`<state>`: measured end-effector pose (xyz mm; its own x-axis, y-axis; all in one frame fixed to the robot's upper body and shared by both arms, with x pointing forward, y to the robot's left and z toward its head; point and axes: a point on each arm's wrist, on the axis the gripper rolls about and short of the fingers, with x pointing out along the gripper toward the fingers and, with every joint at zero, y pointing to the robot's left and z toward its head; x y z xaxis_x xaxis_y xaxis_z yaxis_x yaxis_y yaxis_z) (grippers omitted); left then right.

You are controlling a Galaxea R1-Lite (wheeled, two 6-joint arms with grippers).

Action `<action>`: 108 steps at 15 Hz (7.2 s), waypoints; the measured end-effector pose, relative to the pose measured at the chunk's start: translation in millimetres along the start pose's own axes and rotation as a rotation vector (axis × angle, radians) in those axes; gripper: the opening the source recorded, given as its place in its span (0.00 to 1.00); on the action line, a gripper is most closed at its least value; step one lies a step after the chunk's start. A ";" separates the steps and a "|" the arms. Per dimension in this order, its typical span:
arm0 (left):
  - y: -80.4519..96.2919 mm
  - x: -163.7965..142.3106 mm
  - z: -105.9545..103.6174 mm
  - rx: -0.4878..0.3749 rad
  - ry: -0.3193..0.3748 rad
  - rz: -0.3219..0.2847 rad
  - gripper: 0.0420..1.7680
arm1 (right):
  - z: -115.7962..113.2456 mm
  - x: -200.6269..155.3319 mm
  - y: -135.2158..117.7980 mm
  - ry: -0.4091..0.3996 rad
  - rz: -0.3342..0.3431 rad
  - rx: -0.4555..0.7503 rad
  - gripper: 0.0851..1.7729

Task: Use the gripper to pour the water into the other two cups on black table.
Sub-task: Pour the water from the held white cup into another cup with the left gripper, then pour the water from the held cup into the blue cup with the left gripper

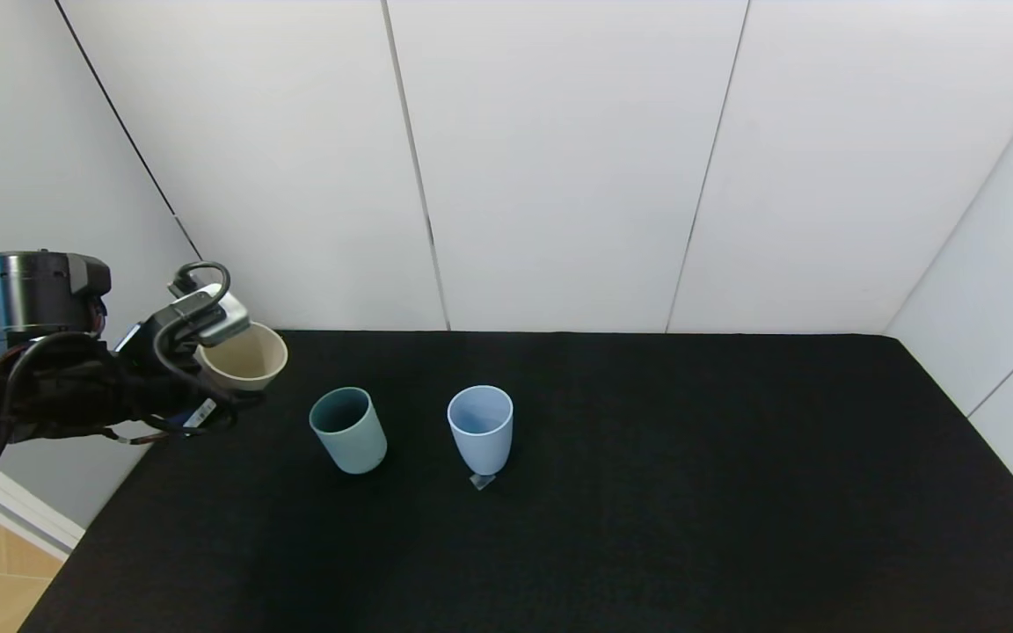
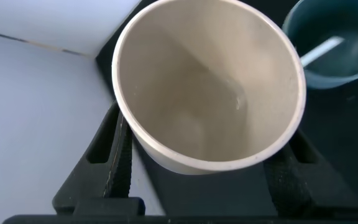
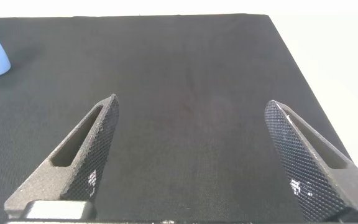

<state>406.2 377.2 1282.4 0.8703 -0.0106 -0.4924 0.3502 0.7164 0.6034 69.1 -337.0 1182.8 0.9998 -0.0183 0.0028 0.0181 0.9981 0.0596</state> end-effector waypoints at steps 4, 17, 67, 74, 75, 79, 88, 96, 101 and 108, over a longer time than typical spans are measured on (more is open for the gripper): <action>-5.6 5.6 8.4 0.073 0.024 0.017 0.67 | 0.0 0.0 0.0 0.000 0.000 0.000 0.96; -29.3 13.6 25.4 0.269 0.087 0.030 0.67 | 0.0 0.0 0.0 0.000 0.000 0.000 0.96; -55.9 -19.3 61.0 0.224 0.005 0.056 0.67 | 0.2 0.0 0.0 -0.001 0.000 0.000 0.96; -90.4 -31.1 95.1 0.219 -0.056 -0.015 0.67 | 0.1 0.0 0.0 -0.001 0.000 0.000 0.96; -94.8 -31.7 99.9 0.224 -0.062 -0.016 0.67 | 0.1 0.0 0.0 -0.001 0.000 0.000 0.96; -110.1 -27.1 116.2 0.236 -0.074 -0.017 0.67 | 0.0 0.0 0.0 0.000 0.000 0.000 0.96; -132.1 8.0 139.0 0.294 -0.020 0.022 0.67 | 0.0 0.0 0.0 0.000 0.000 0.000 0.96; -141.3 26.1 143.3 0.422 0.033 0.055 0.67 | 0.0 0.0 0.0 0.000 0.000 0.000 0.96; -141.1 28.9 148.0 0.469 0.041 0.077 0.67 | 0.0 0.0 0.0 0.000 0.000 0.000 0.96; -137.8 27.4 154.8 0.525 0.040 0.106 0.67 | 0.0 0.0 0.0 0.000 -0.001 0.000 0.96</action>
<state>435.5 170.2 1282.9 0.9002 0.0767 -0.4286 0.3956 0.2669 0.8788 69.1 -337.0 1182.8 0.9998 -0.0191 0.0028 0.0189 0.9980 0.0596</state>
